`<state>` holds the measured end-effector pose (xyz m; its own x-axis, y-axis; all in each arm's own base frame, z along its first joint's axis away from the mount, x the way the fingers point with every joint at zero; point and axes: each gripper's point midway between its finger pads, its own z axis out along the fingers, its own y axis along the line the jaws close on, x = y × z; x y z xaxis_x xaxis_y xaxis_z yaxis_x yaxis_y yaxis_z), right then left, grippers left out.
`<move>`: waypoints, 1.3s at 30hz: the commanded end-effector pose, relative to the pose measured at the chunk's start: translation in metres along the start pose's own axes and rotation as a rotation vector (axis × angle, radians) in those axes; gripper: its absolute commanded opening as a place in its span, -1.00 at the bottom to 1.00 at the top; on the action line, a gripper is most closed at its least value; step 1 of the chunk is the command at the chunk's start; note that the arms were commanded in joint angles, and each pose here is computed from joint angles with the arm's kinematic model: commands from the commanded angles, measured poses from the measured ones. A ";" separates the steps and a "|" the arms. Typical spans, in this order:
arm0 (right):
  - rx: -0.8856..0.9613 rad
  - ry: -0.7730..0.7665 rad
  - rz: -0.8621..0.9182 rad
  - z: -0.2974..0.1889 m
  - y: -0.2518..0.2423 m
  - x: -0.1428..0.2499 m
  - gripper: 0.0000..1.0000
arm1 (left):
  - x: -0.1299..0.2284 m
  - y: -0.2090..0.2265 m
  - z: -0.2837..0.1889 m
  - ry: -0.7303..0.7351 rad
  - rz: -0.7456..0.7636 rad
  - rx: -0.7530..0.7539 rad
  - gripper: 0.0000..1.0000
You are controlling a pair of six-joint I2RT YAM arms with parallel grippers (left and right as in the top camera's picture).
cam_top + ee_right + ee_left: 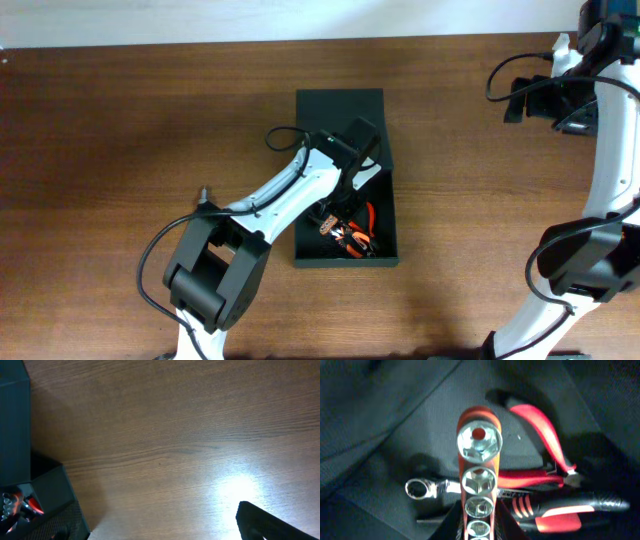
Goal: Pack container
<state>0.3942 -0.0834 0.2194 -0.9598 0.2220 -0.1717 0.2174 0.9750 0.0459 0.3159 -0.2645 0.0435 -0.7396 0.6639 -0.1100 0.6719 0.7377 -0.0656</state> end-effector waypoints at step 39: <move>-0.006 -0.005 0.001 -0.002 0.001 0.000 0.98 | -0.048 0.008 -0.055 -0.065 0.027 -0.068 0.39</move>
<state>0.3942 -0.0833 0.2194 -0.9596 0.2232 -0.1716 0.2184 0.9748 0.0464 0.3393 -0.2789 0.0788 -0.7279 0.6751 -0.1204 0.6830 0.7293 -0.0401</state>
